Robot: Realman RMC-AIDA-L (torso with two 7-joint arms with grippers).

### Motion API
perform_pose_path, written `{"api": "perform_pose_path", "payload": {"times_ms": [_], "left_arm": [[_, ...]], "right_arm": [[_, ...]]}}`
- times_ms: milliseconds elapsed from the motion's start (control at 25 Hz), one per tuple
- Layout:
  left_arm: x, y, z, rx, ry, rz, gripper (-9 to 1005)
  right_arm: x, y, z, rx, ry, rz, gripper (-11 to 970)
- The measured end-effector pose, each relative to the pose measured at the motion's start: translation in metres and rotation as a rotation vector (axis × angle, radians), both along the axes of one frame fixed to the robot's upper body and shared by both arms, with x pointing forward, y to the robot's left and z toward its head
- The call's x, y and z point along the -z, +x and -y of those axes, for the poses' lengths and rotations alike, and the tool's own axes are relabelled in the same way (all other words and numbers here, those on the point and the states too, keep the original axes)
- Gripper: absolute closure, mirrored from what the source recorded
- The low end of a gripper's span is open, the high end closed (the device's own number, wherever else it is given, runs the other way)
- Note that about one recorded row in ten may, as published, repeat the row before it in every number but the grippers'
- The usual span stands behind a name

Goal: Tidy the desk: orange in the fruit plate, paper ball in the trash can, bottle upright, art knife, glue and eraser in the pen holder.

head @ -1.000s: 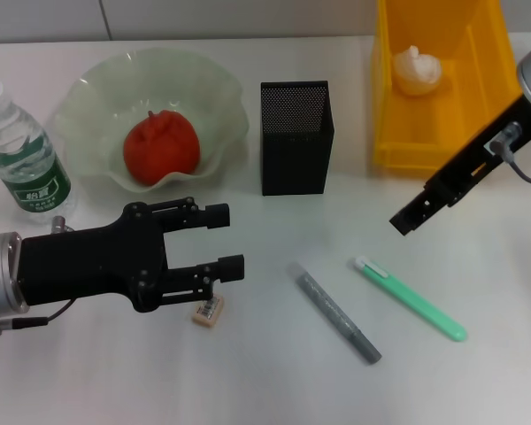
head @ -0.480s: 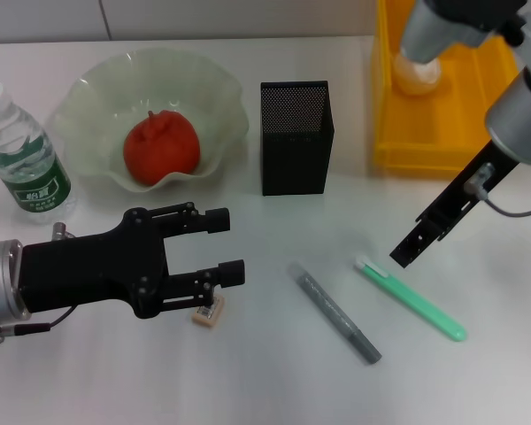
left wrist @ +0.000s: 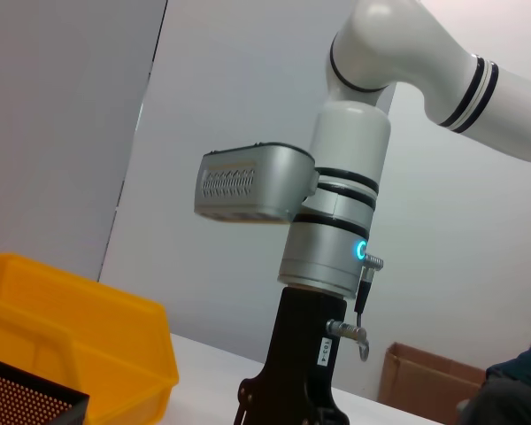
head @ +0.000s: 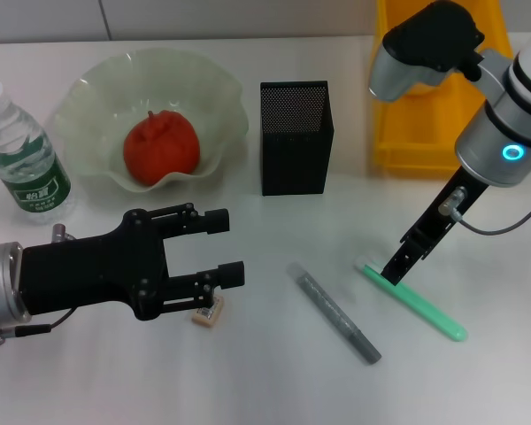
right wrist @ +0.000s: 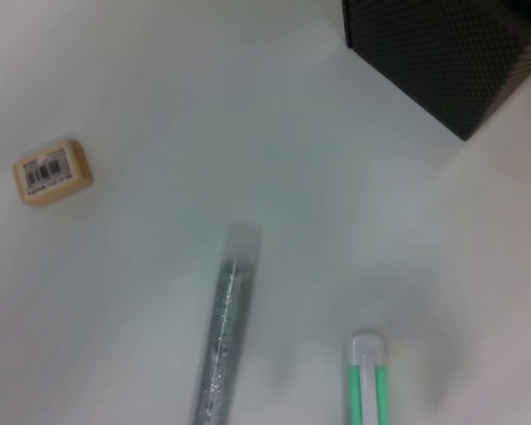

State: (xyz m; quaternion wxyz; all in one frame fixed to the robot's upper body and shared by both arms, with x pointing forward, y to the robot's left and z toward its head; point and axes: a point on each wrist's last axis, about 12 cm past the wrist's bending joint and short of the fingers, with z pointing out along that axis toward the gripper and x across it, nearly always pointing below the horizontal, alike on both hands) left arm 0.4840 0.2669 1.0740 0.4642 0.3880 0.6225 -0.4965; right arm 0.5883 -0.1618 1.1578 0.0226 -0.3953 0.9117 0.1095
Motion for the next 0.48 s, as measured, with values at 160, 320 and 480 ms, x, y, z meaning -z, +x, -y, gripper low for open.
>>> {"api": "perform_pose_path", "payload": {"times_ms": [160, 320, 480], "left_arm": [[0.0, 0.0, 0.0, 0.0, 0.0, 0.0, 293], [0.0, 0.0, 0.0, -0.002, 0.001, 0.0, 292], [0.001, 0.0, 0.0, -0.006, 0.003, 0.0, 292]], "right_arm": [[0.005, 0.001, -0.003, -0.009, -0.006, -0.002, 240], [0.011, 0.002, -0.003, 0.0, -0.007, -0.006, 240], [0.014, 0.003, -0.003, 0.003, -0.006, -0.005, 241]]}}
